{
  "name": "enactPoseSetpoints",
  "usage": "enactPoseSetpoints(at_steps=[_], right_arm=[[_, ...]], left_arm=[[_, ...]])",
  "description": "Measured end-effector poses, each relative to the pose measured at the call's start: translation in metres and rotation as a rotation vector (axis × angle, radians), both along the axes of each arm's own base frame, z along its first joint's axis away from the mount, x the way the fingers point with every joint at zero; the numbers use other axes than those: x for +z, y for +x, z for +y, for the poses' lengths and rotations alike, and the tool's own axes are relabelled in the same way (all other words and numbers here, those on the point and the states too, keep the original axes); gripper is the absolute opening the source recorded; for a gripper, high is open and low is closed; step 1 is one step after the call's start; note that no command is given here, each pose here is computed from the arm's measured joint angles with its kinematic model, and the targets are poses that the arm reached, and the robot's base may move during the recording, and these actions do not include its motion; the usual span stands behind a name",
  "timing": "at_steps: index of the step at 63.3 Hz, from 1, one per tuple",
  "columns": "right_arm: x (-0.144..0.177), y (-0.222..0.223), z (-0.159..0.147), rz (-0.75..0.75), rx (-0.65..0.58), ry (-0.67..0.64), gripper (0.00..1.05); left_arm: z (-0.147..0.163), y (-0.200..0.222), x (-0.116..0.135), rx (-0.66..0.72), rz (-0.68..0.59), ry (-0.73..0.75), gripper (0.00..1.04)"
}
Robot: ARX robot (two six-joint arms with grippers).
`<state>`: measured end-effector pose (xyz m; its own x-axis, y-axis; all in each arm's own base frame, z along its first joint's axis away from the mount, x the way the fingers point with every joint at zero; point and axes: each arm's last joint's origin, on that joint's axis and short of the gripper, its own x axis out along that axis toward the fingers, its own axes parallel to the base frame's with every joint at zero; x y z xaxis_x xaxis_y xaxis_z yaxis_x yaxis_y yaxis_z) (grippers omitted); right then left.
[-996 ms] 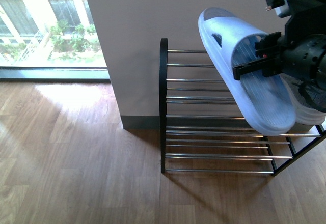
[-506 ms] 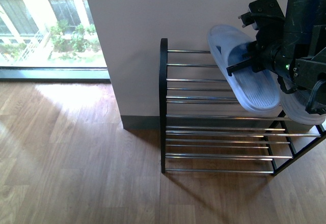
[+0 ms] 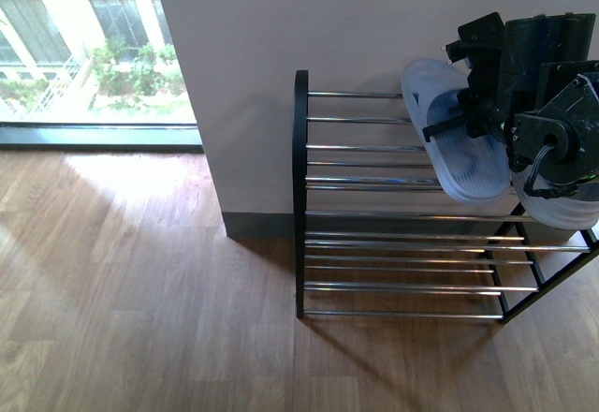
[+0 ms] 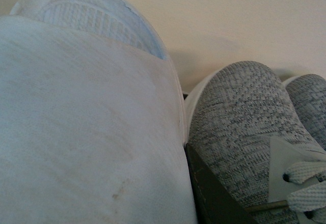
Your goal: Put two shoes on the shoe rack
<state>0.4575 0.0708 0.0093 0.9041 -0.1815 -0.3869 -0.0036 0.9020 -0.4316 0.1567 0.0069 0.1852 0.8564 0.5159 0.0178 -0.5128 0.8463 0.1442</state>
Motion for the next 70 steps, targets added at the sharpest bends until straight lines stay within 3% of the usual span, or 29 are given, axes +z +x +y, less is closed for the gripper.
enactPoseSetpoints(at_steps=[8, 28, 45, 56, 70], right_arm=[[0.000, 0.001, -0.002, -0.003, -0.011, -0.008, 0.07], [0.006, -0.013, -0.003, 0.039, 0.018, 0.037, 0.52], [0.052, -0.036, -0.008, -0.028, -0.010, 0.000, 0.95], [0.084, -0.063, -0.035, 0.004, -0.017, 0.031, 0.96], [0.161, -0.131, -0.090, -0.066, 0.013, 0.109, 0.96]], left_arm=[[0.000, 0.000, 0.000, 0.000, 0.000, 0.000, 0.02], [0.000, 0.000, 0.000, 0.000, 0.000, 0.000, 0.02], [0.000, 0.000, 0.000, 0.000, 0.000, 0.000, 0.02], [0.000, 0.000, 0.000, 0.000, 0.000, 0.000, 0.02], [0.000, 0.000, 0.000, 0.000, 0.000, 0.000, 0.02]])
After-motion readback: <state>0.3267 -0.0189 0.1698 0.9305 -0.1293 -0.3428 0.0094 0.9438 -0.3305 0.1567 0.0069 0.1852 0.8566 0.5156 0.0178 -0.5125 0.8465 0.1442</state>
